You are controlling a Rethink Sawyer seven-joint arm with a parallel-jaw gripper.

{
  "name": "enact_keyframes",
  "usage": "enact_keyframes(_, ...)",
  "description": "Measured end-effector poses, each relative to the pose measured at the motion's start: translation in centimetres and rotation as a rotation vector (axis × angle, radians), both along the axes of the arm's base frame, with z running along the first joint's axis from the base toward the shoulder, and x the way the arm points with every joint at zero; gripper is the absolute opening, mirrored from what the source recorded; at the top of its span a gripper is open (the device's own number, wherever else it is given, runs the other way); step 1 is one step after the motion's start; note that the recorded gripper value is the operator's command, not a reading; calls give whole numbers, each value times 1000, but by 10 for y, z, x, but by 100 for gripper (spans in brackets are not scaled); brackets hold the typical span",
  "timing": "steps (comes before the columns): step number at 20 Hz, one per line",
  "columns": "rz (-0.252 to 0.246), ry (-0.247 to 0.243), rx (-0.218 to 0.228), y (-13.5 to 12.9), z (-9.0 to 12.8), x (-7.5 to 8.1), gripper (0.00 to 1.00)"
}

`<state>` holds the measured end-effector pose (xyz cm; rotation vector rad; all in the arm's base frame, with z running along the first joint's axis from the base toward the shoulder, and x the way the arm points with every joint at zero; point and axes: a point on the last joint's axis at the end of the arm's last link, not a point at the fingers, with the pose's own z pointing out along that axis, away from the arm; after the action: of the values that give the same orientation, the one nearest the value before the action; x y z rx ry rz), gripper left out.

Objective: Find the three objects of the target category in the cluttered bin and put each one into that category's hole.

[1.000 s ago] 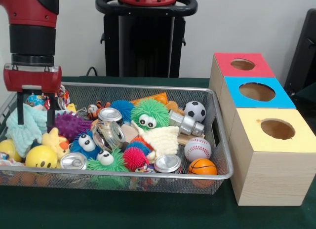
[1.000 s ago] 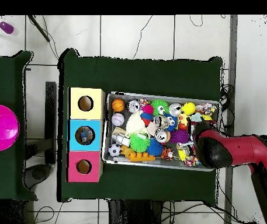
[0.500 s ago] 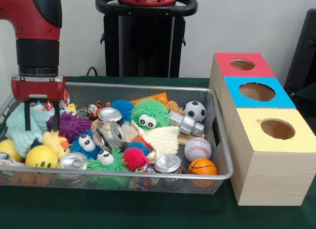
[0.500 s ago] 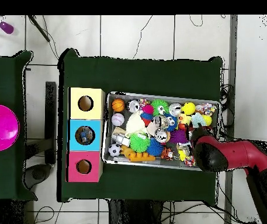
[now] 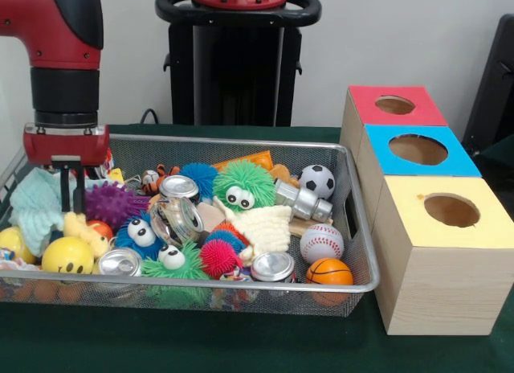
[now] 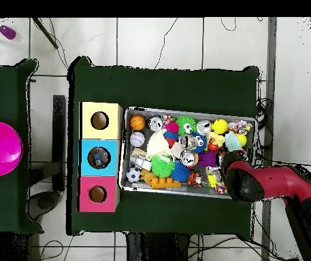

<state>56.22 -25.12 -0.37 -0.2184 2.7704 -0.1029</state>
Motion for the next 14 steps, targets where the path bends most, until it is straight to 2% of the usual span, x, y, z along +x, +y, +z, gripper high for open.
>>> enact_keyframes(12,26,15,-17,11,-1,0,0)
enact_keyframes(13,34,13,-22,14,1,3,100)
enact_keyframes(14,35,12,-22,14,1,3,100)
